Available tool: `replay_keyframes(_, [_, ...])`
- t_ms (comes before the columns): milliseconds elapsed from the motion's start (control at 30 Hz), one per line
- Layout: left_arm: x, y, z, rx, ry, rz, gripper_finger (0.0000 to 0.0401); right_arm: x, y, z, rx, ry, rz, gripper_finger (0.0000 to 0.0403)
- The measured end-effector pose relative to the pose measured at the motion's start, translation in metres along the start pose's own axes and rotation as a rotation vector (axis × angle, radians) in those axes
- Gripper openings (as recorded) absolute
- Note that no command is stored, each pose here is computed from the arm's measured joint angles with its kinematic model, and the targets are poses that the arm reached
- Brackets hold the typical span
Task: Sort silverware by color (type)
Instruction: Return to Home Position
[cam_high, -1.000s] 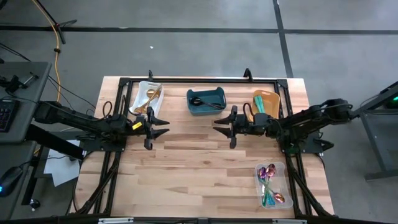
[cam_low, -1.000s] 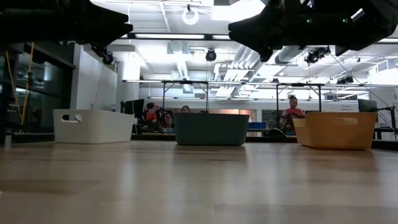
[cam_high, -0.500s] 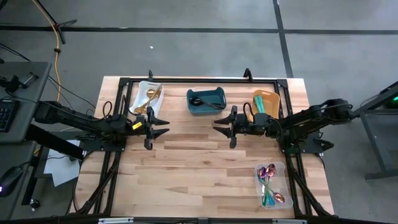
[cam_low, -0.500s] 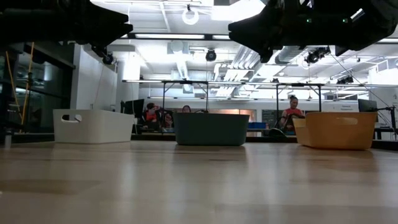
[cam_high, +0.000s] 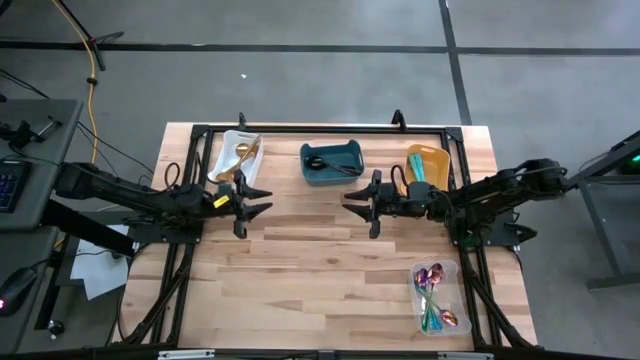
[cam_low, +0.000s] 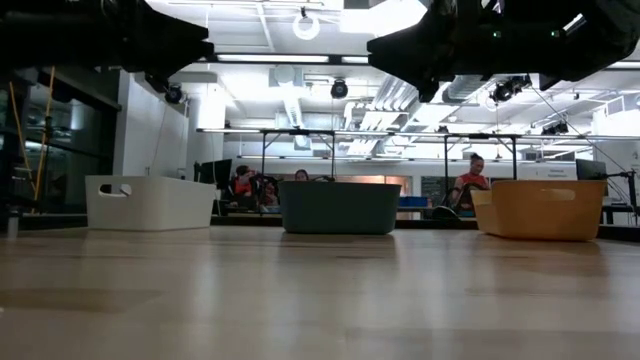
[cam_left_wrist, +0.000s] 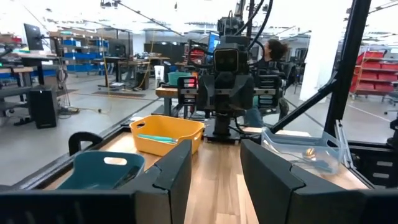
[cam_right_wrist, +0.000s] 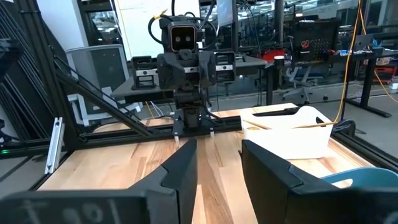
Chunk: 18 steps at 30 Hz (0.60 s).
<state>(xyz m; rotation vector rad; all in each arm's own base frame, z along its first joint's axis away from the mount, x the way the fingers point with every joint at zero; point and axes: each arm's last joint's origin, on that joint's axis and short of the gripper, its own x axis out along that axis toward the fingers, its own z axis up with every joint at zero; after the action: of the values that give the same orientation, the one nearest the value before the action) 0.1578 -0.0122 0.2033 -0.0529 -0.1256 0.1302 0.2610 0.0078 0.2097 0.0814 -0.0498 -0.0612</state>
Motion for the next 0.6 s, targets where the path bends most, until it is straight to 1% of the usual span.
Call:
replay_keyframes(100, [-0.005, 0.001, 0.007, -0.004, -0.036, 0.001, 0.0129, 0.000, 0.000, 0.000, -0.001, 0.005, 0.000, 0.0118])
replay_keyframes(233, [-0.021, 0.005, 0.018, -0.005, -0.078, 0.002, 0.0129, 0.000, 0.000, -0.004, -0.003, 0.045, -0.003, 0.0118])
replay_keyframes(367, [-0.040, 0.010, 0.025, -0.010, -0.101, 0.014, 0.0129, 0.000, -0.001, -0.008, 0.045, 0.078, -0.008, 0.0118])
replay_keyframes(600, [-0.064, 0.016, 0.029, 0.009, -0.127, 0.013, 0.0129, 0.000, -0.001, -0.008, 0.070, 0.080, -0.010, 0.0118])
